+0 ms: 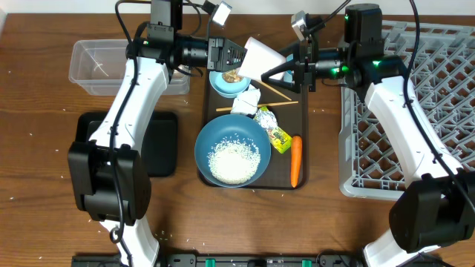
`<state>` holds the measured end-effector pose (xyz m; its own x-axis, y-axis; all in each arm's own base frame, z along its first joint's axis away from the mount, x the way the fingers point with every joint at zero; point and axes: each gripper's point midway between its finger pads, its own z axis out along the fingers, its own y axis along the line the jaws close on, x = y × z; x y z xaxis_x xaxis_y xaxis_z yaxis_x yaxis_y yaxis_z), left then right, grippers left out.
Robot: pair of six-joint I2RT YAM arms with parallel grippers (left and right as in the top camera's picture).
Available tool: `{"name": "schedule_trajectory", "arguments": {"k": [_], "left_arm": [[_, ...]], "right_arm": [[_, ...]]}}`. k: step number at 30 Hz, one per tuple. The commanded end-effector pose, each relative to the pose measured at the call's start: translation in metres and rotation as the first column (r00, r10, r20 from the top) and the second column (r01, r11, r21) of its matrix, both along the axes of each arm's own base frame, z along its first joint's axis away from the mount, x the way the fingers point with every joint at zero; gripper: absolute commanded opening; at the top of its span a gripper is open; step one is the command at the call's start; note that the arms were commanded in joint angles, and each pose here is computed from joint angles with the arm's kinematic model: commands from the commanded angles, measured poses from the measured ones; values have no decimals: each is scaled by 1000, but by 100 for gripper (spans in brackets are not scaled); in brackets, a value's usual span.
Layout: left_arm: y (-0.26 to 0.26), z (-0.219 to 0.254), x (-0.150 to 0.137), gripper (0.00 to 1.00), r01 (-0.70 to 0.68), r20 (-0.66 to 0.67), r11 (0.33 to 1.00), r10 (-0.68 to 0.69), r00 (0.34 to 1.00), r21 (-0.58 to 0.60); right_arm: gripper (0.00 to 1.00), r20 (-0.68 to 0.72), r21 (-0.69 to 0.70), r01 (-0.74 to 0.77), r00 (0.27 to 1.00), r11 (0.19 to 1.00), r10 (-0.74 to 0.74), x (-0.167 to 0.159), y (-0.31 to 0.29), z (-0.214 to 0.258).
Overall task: Sort waste into correct bins and load items into the dishwasher rack
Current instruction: 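Lift the pink cup and pass it to the right gripper, then carry the pink cup with the right gripper and set it upside down in the rack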
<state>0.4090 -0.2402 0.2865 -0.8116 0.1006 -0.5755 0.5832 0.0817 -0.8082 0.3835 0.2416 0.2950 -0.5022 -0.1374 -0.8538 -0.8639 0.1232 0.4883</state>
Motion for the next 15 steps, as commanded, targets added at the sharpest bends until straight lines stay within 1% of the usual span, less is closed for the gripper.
{"name": "schedule_trajectory", "arguments": {"k": [1, 3, 5, 7, 10, 12, 15], "left_arm": [[-4, -2, 2, 27, -5, 1, 1000, 5, 1000, 12], [-4, -2, 2, 44, -5, 1, 1000, 5, 1000, 12], [-4, -2, 2, 53, -5, 1, 1000, 5, 1000, 13], [-4, -2, 2, 56, -6, 1, 1000, 6, 1000, 13], [-4, -2, 2, 56, -8, 2, 1000, 8, 1000, 15], [-4, -3, 3, 56, -12, 2, 1000, 11, 1000, 18], [-3, -6, 5, 56, -28, 5, 999, 28, 1000, 33]], "right_arm": [[44, 32, 35, -38, 999, 999, 37, -3, -1, 10], [41, 31, 35, -15, 999, 999, 14, 3, -9, 10], [37, 10, 28, 31, 999, 999, -32, 12, -22, 9], [35, -16, 13, 90, 996, 996, -90, 22, -36, 6], [33, -63, -18, 188, 980, 982, -188, 38, -59, 0], [32, -109, -63, 274, 954, 960, -280, 50, -75, -9], [32, -183, -157, 413, 881, 897, -437, 68, -102, -27]]}}
